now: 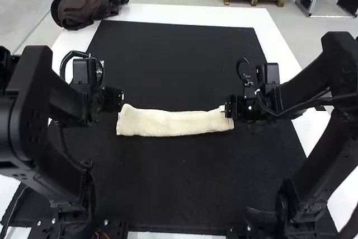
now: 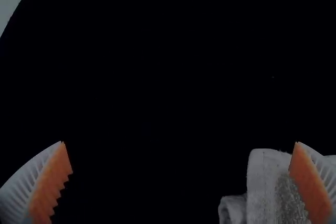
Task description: Fold the towel.
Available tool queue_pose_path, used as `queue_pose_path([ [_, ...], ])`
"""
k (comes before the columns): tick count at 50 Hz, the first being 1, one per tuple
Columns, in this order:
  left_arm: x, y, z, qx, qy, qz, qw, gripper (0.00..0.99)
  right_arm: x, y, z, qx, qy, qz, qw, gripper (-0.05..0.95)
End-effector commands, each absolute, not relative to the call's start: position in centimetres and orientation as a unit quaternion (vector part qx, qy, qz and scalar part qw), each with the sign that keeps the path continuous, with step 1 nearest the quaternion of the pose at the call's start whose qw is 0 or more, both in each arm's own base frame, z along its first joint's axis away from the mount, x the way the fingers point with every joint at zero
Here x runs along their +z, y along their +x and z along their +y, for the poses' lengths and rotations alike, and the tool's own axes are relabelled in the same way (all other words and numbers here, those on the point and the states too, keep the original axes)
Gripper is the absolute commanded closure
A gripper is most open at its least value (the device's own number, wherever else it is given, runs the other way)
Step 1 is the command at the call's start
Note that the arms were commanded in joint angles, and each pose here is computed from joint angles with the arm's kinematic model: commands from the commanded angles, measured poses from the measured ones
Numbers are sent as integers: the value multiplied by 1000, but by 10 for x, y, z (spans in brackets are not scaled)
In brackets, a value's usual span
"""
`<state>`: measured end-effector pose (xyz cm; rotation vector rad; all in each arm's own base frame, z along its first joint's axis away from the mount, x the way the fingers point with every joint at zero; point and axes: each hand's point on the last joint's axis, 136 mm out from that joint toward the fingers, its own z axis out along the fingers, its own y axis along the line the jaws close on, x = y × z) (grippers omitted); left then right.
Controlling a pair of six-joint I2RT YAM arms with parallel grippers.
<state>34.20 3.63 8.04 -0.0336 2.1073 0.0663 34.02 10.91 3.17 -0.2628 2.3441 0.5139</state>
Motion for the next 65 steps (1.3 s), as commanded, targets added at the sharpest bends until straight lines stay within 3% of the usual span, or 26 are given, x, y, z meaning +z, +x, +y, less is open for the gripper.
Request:
queue_pose_path([
  [1, 108, 352, 39, 36, -8, 850, 525, 26, 32, 346, 122, 198, -122, 904, 358, -7],
  [39, 125, 346, 39, 41, -4, 843, 536, 26, 7, 365, 125, 175, -131, 909, 356, -7],
  [52, 128, 345, 39, 41, -4, 841, 540, 26, -30, 363, 123, 170, -128, 922, 323, 11],
  [55, 127, 344, 39, 41, -4, 842, 538, 26, -41, 360, 125, 175, -130, 926, 308, 118],
  [59, 127, 344, 39, 41, -4, 842, 538, 26, -48, 353, 134, 205, -139, 924, 290, 430],
  [61, 127, 344, 39, 41, -4, 842, 538, 26, -47, 350, 141, 225, -146, 921, 284, 674],
  [64, 125, 343, 39, 41, -4, 843, 536, 26, -45, 349, 142, 232, -152, 918, 284, 928],
  [65, 125, 343, 39, 41, -4, 844, 535, 26, -45, 348, 142, 232, -152, 918, 282, 921],
])
